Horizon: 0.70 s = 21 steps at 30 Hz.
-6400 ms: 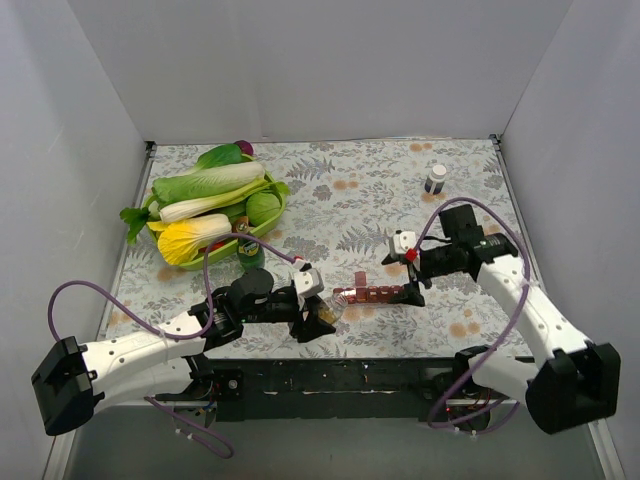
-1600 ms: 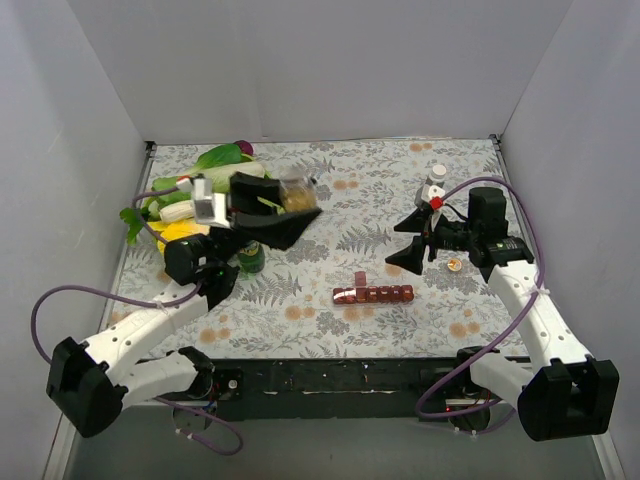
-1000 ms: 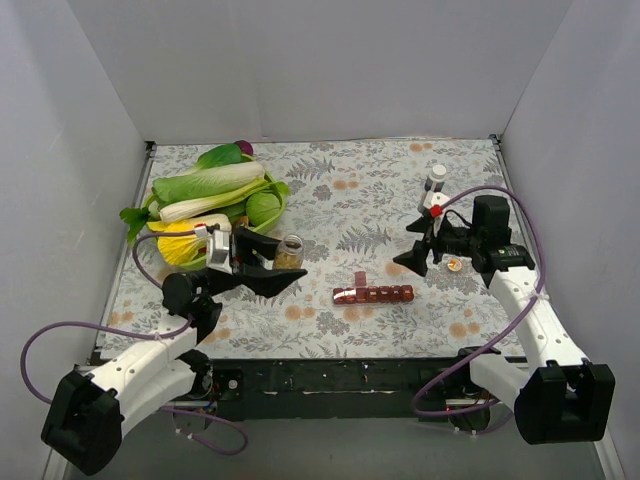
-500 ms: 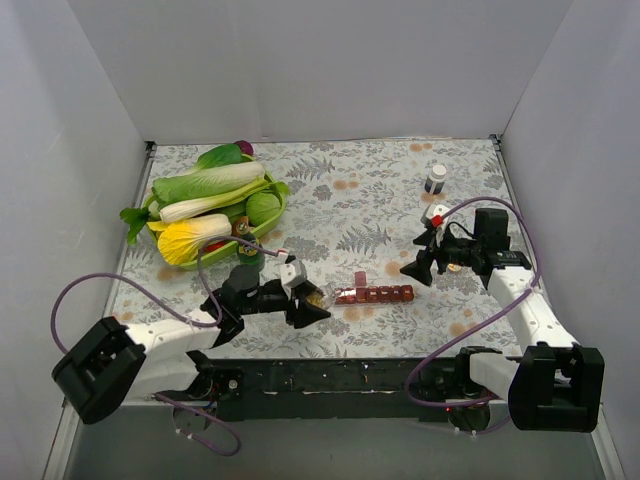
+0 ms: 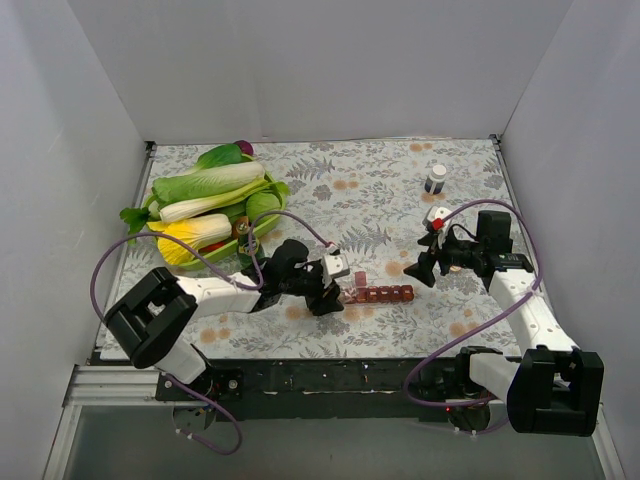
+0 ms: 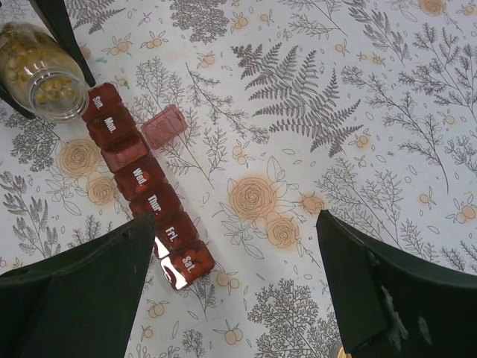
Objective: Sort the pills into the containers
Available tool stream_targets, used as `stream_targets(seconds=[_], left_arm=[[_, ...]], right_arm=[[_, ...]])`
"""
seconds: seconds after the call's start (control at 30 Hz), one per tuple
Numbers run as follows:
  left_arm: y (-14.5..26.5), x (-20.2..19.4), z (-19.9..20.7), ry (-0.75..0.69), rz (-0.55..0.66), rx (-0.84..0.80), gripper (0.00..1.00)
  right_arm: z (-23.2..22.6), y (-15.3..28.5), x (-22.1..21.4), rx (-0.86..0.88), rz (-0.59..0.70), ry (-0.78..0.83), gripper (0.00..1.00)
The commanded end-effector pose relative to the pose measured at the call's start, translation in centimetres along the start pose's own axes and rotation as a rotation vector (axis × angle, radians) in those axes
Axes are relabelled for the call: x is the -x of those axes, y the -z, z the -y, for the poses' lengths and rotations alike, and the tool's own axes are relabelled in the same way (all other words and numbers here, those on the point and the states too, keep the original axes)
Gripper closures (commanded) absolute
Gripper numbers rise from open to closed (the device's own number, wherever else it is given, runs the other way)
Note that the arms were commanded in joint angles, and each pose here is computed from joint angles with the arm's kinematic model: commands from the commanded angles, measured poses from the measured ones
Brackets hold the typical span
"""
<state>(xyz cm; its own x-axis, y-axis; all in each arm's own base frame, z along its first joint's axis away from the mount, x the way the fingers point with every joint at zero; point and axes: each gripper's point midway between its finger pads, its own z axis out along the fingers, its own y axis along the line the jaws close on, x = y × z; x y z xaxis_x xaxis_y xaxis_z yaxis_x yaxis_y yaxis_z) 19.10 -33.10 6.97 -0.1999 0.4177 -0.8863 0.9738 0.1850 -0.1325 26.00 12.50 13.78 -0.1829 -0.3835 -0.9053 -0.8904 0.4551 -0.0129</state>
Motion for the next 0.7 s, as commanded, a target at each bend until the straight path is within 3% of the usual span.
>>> stream_targets(seconds=[0.0,0.67], left_arm=[[-0.2,-0.6,-0.1,-0.073,-0.117,-0.021,1.0],[-0.4,-0.6,-1.6,-0.124,-0.376,0.002,1.0]], right_arm=[[0.5,0.7,0.6,-0.024,0.007,0.039,0.04],[0.5,0.8,0.6,-0.02,0.005,0.028,0.04]])
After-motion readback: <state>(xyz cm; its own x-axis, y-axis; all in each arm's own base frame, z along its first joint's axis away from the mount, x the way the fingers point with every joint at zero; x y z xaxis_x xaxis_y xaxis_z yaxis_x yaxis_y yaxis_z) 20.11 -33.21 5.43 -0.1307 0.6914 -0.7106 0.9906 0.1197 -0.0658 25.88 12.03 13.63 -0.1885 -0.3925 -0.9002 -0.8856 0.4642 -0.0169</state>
